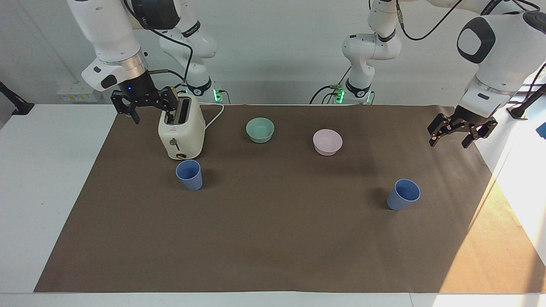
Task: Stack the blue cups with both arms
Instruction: 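Reach the left gripper to the nearby blue cup and grasp it, then carry the blue cup with the left gripper toward the table center, then release the cup and withdraw the left gripper while the right gripper reaches out, then grasp the second blue cup with the right gripper, then lift the blue cup with the right gripper over the center cup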
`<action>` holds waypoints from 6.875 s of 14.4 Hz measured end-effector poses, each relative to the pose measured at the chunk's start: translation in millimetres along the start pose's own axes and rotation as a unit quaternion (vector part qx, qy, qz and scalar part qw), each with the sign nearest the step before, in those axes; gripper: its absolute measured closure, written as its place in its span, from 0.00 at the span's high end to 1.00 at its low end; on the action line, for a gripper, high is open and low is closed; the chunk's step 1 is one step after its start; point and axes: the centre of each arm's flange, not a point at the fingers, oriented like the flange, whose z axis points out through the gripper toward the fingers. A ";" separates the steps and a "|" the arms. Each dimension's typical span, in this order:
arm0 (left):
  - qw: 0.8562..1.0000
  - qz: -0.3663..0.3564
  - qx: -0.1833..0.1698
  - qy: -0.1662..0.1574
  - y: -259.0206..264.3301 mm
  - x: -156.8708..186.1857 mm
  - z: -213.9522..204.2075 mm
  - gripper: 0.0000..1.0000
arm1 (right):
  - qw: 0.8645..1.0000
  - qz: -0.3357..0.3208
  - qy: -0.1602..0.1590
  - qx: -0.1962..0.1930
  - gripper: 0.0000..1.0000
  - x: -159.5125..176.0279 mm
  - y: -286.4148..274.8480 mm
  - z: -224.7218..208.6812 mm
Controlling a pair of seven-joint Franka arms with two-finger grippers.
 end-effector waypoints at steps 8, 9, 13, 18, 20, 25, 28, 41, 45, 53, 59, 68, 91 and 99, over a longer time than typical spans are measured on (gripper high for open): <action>1.000 -0.005 0.012 0.013 -8.7 20.1 115.0 1.00 | 1.000 0.000 0.000 0.000 1.00 0.0 0.0 0.0; 1.000 -0.006 0.014 0.015 -10.0 22.1 125.9 1.00 | 1.000 0.000 0.000 0.000 1.00 0.0 0.0 0.0; 1.000 -0.009 0.014 0.006 -13.8 18.1 151.1 1.00 | 1.000 0.000 0.000 0.000 1.00 0.0 0.0 0.0; 1.000 -0.011 0.016 0.020 -8.8 11.8 181.4 0.82 | 1.000 0.000 0.000 0.000 1.00 0.0 0.0 0.0; 1.000 -0.018 0.015 0.014 -3.4 6.6 198.0 0.71 | 1.000 0.000 0.000 0.000 1.00 0.0 0.0 0.0; 1.000 -0.019 0.013 0.017 4.2 5.0 202.8 0.07 | 1.000 0.000 0.000 0.000 1.00 0.0 0.0 0.0; 1.000 -0.015 0.012 0.024 8.9 8.4 195.8 0.07 | 1.000 0.000 0.000 0.000 1.00 0.0 0.0 0.0; 0.998 -0.044 -0.033 0.031 299.5 -15.2 176.1 0.06 | 1.000 0.000 0.000 0.000 1.00 0.0 0.0 0.0; 0.997 -0.037 -0.060 0.012 357.8 -39.7 182.2 0.06 | 1.000 0.000 0.000 0.000 1.00 0.0 0.0 0.0; 0.993 -0.071 -0.092 0.007 355.6 -36.8 172.2 0.91 | 1.000 0.000 0.000 0.000 1.00 0.0 0.0 0.0; 0.992 -0.102 -0.078 0.006 215.4 -9.6 108.5 1.00 | 1.000 0.000 0.000 0.000 1.00 0.0 0.4 0.0; 0.998 -0.036 -0.017 0.055 42.5 -5.3 -14.5 1.00 | 1.000 -0.023 0.006 0.000 1.00 5.8 2.1 33.3; 0.999 -0.005 -0.027 -0.043 -2.9 -49.1 -47.1 1.00 | 0.999 -0.021 -0.038 0.023 0.62 19.2 21.9 255.6; 0.999 -0.006 -0.027 -0.043 -3.4 -49.2 -47.1 1.00 | 0.998 -0.037 -0.034 0.040 0.04 42.2 -3.2 220.0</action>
